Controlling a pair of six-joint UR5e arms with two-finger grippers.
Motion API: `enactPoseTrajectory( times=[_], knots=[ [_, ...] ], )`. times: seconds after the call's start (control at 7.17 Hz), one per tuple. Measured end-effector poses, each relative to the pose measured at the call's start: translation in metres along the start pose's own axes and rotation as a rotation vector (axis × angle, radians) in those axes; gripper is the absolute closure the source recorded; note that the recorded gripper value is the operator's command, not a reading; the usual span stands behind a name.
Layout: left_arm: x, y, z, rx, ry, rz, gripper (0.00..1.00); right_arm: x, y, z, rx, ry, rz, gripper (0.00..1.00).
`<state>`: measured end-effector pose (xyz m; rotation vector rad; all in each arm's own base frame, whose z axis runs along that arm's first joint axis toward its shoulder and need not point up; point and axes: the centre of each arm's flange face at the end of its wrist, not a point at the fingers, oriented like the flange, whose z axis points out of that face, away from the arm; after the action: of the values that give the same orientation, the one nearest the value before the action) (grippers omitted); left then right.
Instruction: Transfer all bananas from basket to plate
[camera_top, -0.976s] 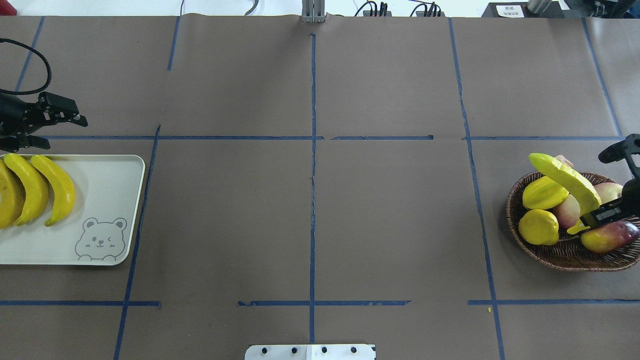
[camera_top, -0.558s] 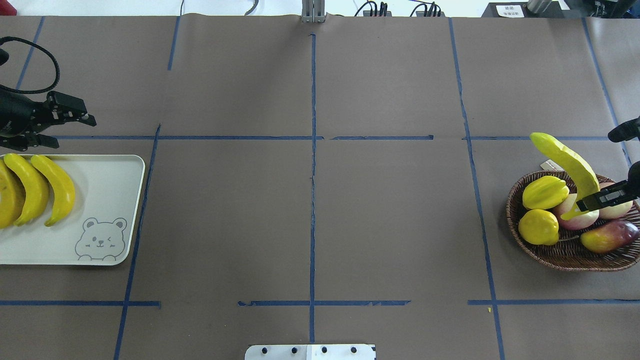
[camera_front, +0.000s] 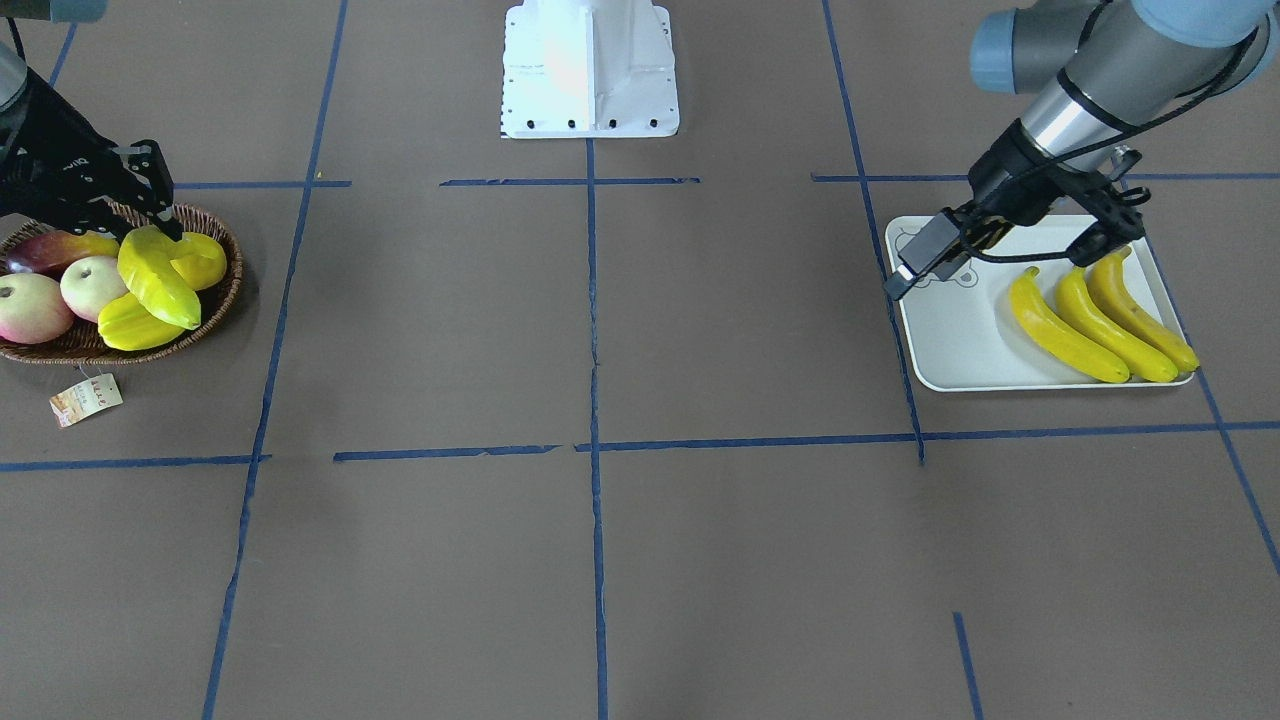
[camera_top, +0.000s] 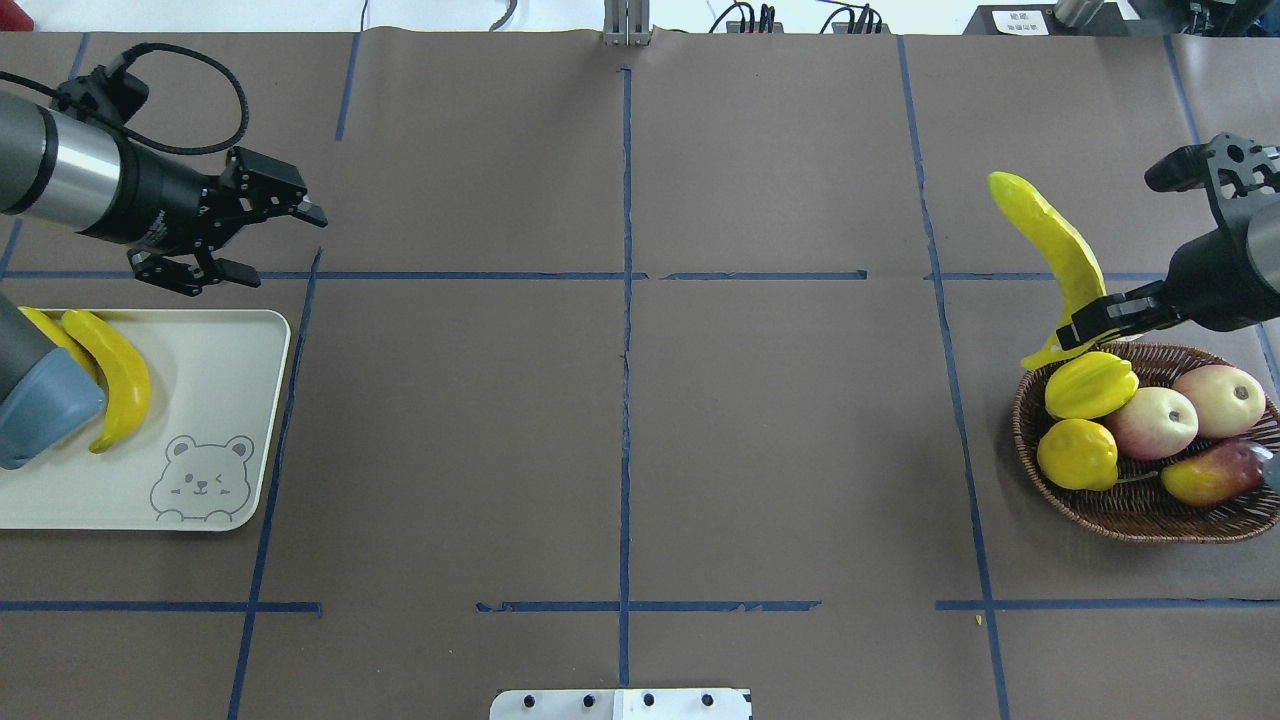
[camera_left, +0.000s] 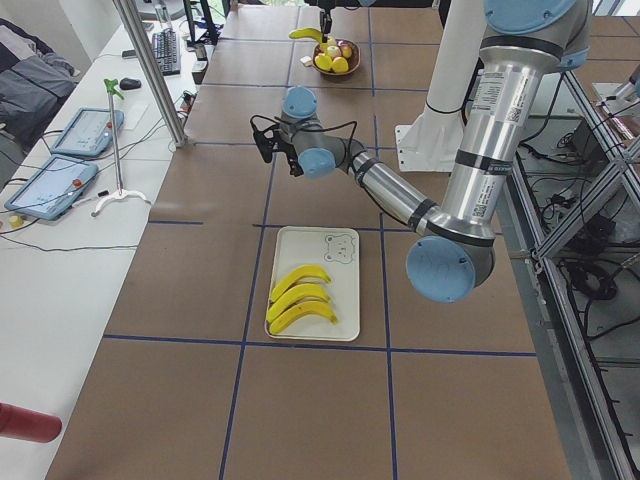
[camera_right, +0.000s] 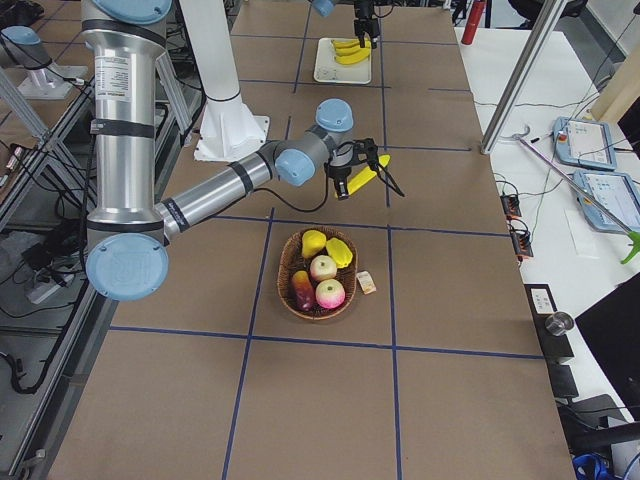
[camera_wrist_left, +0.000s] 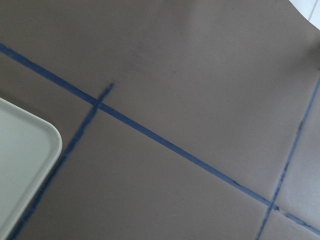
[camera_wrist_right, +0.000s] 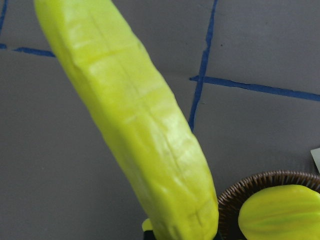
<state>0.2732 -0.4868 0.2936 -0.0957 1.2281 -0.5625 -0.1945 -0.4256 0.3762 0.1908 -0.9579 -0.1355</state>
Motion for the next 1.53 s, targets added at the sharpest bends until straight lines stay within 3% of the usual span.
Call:
enactPoseTrajectory(
  times=[0.7,1.12,1.53],
  knots=[
    [0.102,0.051,-0.004,-0.068,0.135,-0.015,0.0,-0.155,-0.054,0.031,0.03,-0.127,0.17,1.0],
    [0.14,0.093,0.017,-0.055,0.191,-0.029,0.0,-0.244,-0.063,0.059,0.064,-0.155,0.232,1.0],
    [0.179,0.128,0.051,-0.031,0.286,-0.142,0.0,-0.303,-0.055,0.083,0.088,-0.17,0.258,1.0]
  ],
)
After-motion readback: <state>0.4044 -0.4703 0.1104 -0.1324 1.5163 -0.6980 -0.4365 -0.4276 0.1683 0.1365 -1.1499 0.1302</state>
